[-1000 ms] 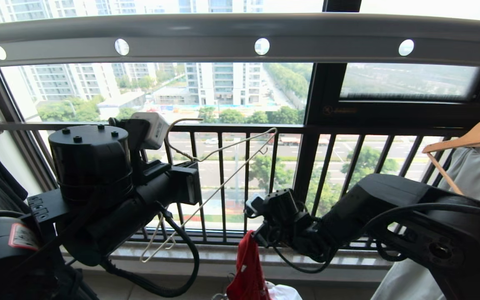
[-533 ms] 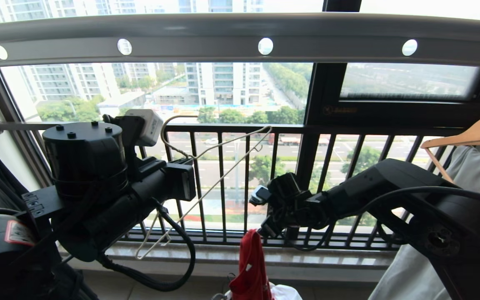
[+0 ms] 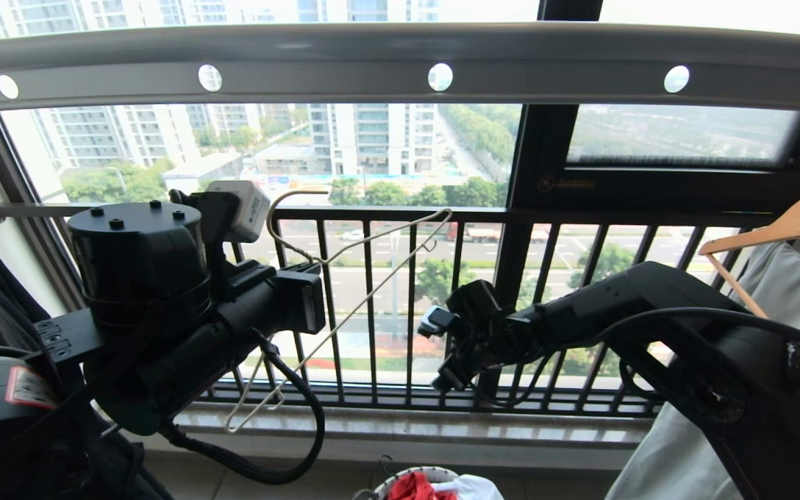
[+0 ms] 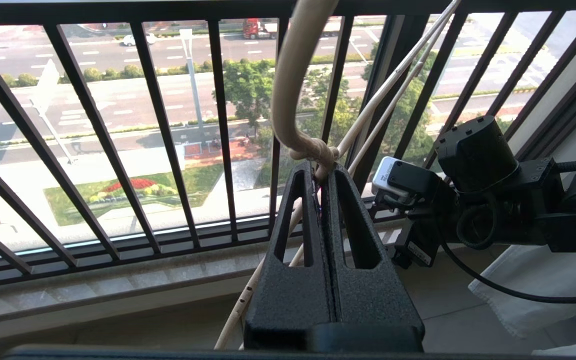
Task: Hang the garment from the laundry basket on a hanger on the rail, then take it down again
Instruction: Put clothes in the basket, then hang the clothes rack on the clothesline
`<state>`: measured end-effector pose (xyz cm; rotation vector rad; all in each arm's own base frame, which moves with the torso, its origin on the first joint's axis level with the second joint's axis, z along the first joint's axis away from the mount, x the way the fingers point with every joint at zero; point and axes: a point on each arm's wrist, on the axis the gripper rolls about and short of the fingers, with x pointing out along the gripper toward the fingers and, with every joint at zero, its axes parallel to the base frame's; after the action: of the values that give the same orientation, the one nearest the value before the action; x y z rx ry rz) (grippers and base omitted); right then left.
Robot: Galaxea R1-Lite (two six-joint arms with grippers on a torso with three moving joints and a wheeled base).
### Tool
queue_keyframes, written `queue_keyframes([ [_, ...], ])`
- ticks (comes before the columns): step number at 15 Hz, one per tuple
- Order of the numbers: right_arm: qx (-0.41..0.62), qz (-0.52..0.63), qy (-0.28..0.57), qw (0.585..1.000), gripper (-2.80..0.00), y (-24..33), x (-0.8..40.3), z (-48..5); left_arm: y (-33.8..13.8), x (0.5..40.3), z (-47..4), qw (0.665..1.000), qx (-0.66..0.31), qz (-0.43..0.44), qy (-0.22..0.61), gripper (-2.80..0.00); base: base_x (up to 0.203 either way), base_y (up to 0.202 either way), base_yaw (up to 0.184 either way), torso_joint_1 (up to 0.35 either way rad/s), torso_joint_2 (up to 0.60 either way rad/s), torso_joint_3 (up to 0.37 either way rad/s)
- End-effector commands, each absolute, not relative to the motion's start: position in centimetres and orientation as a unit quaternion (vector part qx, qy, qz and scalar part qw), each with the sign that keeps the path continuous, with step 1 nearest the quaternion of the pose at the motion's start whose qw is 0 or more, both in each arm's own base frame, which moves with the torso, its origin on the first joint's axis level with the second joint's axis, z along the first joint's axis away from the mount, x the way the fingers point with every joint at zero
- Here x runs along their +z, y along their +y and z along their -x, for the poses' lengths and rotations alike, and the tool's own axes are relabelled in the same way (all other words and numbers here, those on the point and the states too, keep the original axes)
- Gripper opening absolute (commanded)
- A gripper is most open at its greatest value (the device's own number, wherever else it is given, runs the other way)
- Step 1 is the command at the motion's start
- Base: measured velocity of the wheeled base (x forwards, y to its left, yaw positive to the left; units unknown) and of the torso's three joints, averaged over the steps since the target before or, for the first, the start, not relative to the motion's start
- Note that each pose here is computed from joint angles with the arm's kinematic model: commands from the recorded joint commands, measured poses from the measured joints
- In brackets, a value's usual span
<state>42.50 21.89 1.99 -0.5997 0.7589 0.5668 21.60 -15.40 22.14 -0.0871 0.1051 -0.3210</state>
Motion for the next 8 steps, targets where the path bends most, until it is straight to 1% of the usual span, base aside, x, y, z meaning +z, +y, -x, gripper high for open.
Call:
queue_keyframes([
  [1,0.267,0.28,0.368,0.845,-2.8,21.7,1.9,-42.1,-15.4,22.1,-21.6,0.985,-0.159,0.044,0.052,-2.8,0.0,0.0,0.0,0.0,0.0,0.0],
  [5,0.267,0.278,0.364,0.848,-2.8,20.6,2.9,-39.5,-15.3,22.2,-21.5,0.985,-0.159,0.045,0.05,-2.8,0.0,0.0,0.0,0.0,0.0,0.0],
  [8,0.264,0.258,0.346,0.862,-2.8,19.8,5.5,-36.2,-15.3,22.3,-21.5,0.985,-0.159,0.046,0.049,-2.8,0.0,0.0,0.0,0.0,0.0,0.0],
])
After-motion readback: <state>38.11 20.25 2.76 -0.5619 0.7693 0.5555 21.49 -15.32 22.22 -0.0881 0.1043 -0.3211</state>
